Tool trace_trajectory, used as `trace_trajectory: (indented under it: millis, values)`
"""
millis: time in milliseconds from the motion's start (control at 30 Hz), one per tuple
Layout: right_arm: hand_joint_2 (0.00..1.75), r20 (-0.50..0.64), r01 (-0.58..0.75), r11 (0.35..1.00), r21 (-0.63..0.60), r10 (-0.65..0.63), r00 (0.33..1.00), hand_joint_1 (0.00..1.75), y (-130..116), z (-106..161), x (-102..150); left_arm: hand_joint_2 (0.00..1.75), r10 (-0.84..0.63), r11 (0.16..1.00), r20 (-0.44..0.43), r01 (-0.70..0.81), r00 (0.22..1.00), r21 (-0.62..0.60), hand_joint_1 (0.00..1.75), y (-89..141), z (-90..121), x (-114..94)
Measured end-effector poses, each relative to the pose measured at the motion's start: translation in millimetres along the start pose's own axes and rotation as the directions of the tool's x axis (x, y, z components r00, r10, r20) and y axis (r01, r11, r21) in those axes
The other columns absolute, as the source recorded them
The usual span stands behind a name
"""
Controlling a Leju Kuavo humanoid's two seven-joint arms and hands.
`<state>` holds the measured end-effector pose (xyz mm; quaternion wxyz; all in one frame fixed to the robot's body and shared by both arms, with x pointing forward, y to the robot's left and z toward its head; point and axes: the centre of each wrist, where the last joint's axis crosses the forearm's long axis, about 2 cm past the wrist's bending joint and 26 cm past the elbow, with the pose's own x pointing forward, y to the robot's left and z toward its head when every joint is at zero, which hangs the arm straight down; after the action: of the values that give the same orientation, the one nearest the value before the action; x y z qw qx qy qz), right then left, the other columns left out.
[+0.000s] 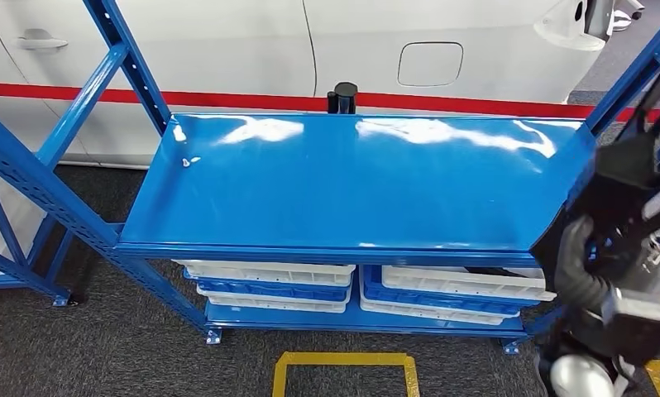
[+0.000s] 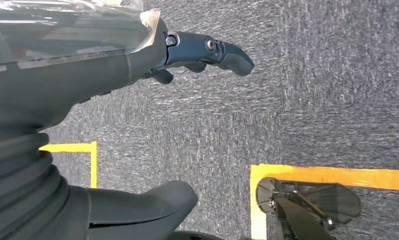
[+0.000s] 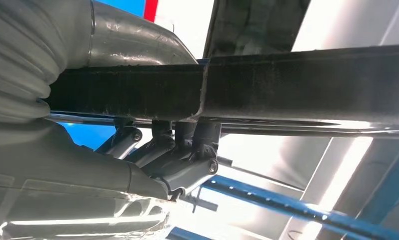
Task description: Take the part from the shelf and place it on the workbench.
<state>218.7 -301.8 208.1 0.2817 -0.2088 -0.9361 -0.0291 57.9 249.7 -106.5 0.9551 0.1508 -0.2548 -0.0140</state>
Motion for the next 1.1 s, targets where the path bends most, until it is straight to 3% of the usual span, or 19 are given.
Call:
trace_trajectory:
  millis: [133,300,1100]
  values:
    - [1.75,-0.021,0.073,0.997,-0.012,-0.073,0.997,1.75,-11.6,28.7,31.8,1.75,-0.014,1.000,-0.001,0.014,1.000,-0.005,0.00,0.1,-0.6,1.3]
    - [1.75,-0.098,0.090,0.996,0.001,-0.089,0.991,1.75,-17.6,41.7,50.2,1.75,-0.022,1.000,-0.042,0.023,0.999,0.015,0.00,1.4,-1.3,2.1]
    - [1.75,-0.068,0.046,0.998,-0.040,-0.049,0.996,1.75,-38.1,37.3,56.0,1.75,-0.022,1.000,-0.091,0.022,0.996,-0.007,0.00,5.1,-0.6,-4.1]
